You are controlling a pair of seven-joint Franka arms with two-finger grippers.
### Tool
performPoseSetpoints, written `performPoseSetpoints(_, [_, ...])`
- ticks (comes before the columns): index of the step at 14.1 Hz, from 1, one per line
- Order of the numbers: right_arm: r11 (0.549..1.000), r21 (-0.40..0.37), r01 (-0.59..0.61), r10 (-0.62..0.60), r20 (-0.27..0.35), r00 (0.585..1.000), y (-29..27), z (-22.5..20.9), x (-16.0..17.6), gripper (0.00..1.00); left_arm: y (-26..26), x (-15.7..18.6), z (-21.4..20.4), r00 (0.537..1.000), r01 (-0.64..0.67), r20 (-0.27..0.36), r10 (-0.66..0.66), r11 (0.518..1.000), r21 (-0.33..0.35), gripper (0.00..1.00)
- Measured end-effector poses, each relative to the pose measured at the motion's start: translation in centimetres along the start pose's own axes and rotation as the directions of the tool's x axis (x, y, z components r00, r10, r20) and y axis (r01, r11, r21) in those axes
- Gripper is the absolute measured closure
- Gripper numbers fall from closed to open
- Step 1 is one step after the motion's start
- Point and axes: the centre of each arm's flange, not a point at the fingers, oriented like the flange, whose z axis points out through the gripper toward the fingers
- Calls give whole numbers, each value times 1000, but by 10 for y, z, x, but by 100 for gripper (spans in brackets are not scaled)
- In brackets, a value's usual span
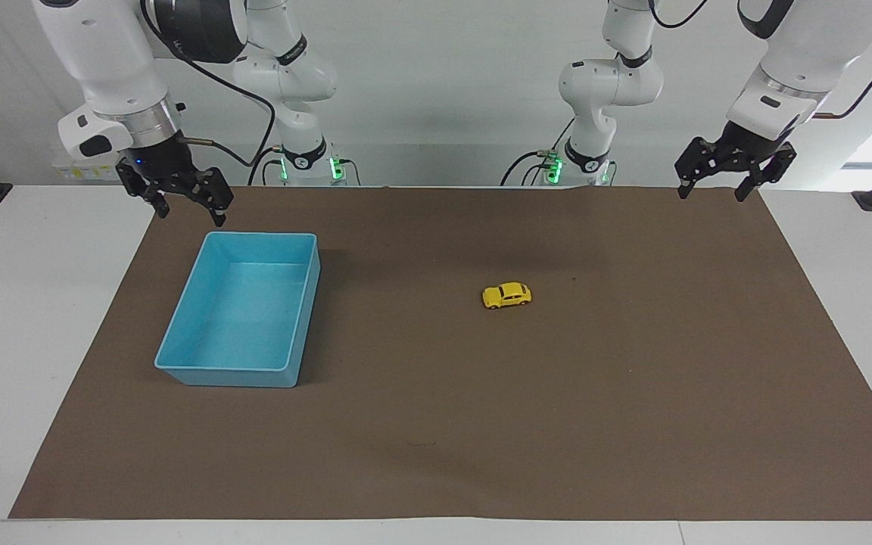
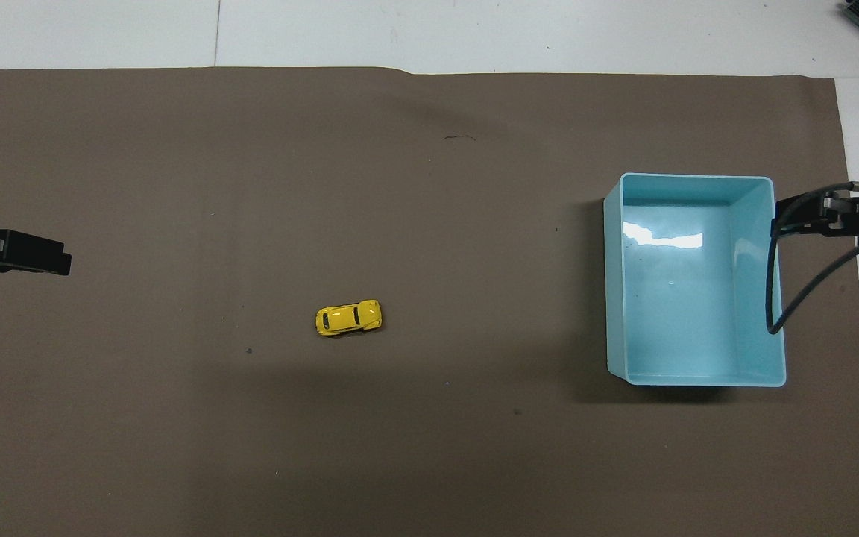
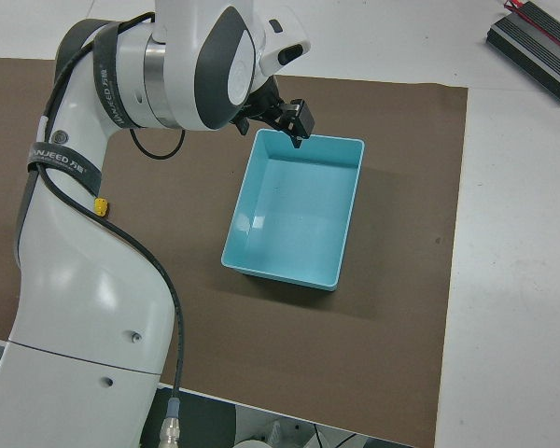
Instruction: Wind up and store yellow beetle car
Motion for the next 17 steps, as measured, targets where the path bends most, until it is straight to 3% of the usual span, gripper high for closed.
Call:
performPoseSetpoints(6, [1000, 0, 0, 0, 0, 1000, 0, 0, 0, 0, 4, 2, 13, 991, 129, 24, -129, 992, 2, 0])
performPoseSetpoints(11, [1000, 0, 0, 0, 0, 1000, 0, 0, 0, 0, 14, 6, 41, 932, 356, 59, -357, 934, 21, 0])
performPoseSetpoints(14, [1000, 0, 0, 0, 0, 1000, 0, 0, 0, 0, 29, 7, 58, 849, 523, 63, -525, 851, 38, 0])
performPoseSetpoints(17, [1000, 0, 0, 0, 0, 1000, 0, 0, 0, 0, 49, 7, 75, 701, 710, 48, -712, 702, 51, 0])
